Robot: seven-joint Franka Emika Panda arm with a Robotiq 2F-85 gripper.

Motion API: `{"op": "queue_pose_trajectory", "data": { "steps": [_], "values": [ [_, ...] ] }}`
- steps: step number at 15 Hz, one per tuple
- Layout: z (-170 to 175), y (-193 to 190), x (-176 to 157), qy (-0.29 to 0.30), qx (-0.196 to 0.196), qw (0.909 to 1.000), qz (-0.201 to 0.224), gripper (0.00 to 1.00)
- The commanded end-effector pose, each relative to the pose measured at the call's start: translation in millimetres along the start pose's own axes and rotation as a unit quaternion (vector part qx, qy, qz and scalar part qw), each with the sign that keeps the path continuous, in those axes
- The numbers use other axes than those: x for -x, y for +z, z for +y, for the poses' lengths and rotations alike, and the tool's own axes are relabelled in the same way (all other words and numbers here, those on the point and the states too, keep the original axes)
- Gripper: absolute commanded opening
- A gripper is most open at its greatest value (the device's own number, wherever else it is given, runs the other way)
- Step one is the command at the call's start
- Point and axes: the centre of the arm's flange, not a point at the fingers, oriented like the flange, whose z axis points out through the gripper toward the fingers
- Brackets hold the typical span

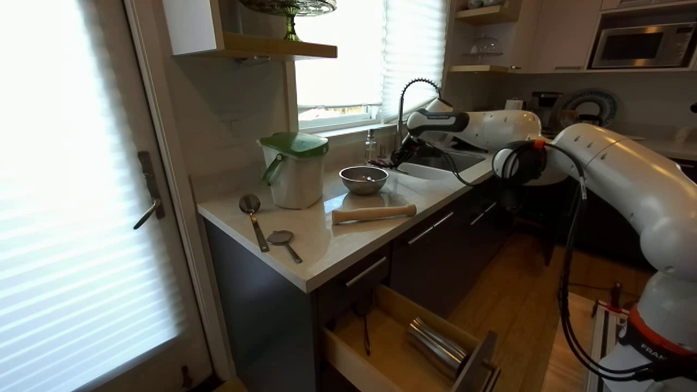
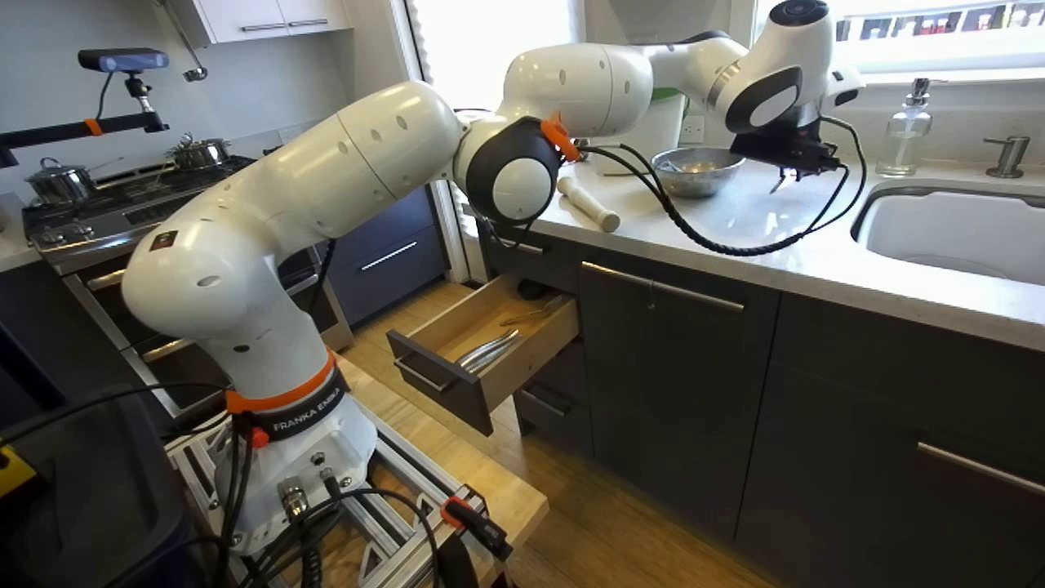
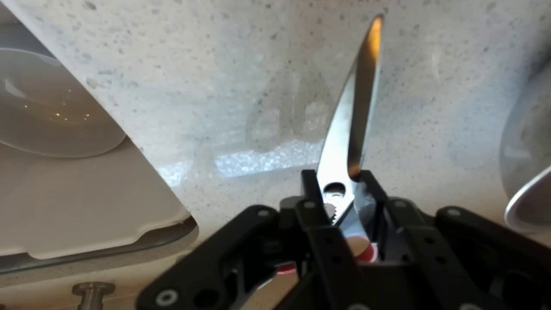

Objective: Pick up the scissors and place it in between the wooden rolling pin and the silver bowl

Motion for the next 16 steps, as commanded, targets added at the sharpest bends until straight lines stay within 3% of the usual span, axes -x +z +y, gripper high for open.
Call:
{"op": "queue_pose_trajectory", "data": {
  "steps": [1,6,10,16],
  "values": [
    [16,-18,-36,0.021,-0.033,0.9992,-0.007,0.06],
    [11,-73,-31,0.009,-0.121,0.9904,-0.066,0.06],
    [1,-118,-16,-0.033,-0.183,0.9772,-0.102,0.06],
    [-21,-166,11,-0.112,-0.216,0.9627,-0.118,0.06]
  ]
}}
